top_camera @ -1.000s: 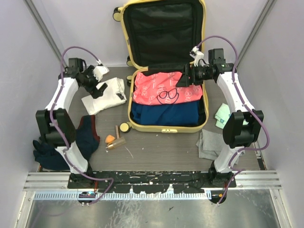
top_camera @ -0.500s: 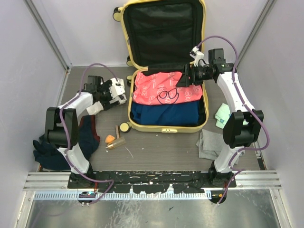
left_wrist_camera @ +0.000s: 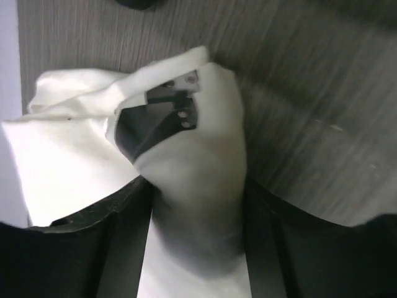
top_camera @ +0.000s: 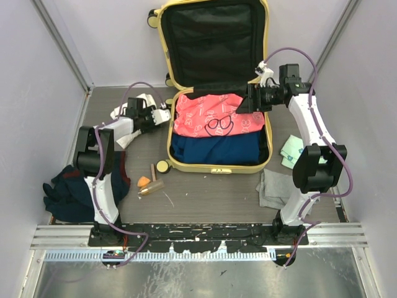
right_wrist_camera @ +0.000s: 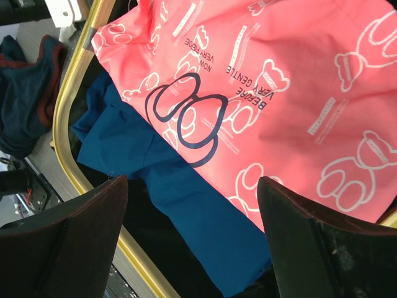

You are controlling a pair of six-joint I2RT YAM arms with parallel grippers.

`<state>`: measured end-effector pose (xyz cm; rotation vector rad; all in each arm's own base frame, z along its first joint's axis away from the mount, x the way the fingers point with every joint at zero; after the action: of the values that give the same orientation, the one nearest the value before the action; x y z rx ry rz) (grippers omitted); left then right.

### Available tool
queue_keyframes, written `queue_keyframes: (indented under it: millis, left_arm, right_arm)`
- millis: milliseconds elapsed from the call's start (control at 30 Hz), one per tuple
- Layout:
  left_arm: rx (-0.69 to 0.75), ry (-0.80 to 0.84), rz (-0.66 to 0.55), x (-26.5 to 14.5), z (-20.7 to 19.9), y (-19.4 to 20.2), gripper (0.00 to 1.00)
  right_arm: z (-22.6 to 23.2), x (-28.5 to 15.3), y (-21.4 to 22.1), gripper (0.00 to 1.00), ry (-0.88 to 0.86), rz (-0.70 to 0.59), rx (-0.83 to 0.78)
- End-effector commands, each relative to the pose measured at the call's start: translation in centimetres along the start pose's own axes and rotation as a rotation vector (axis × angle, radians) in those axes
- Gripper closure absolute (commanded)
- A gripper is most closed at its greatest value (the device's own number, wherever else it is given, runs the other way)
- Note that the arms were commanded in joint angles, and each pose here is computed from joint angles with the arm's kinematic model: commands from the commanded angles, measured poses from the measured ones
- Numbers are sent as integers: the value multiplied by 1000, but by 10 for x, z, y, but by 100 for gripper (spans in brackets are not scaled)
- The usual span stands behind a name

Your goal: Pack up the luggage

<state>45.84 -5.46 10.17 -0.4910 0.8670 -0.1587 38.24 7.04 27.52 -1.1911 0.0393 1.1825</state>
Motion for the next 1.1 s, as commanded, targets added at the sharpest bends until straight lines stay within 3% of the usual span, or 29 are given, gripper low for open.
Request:
queue_keyframes:
  millis: [0,200,400,667,1067]
  left_arm:
    - [-122,86,67,10,4,12,53]
    - [-345,198,43,-7,21,5,99]
    - [-818,323,-55,-57,49,-21,100]
    - [-1214,308,-106,-118,55,-67,100]
    - [-1314,281,-177,-162,21,-168,100]
  right_arm:
    - [6,-16,-15,11,14,-59,-49]
    - [6,-22,-16,11,18,-72,-45]
    - [10,-26,-14,11,9,-80,-40]
    - [13,-32,-7,11,8,-78,-26]
    - [11,-39,9,11,17,-71,8]
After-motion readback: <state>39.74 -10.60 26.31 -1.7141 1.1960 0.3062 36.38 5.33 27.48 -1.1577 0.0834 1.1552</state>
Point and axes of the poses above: each gripper's point midway between its finger pads, its own x axis out along the fingers, its own z axis along the line the jaws close on, y = z × x, the point moved 8 cm from there along -x, back along the fingers, and after that the axes turned 2 degrees about -x, right-handed, at the moved point
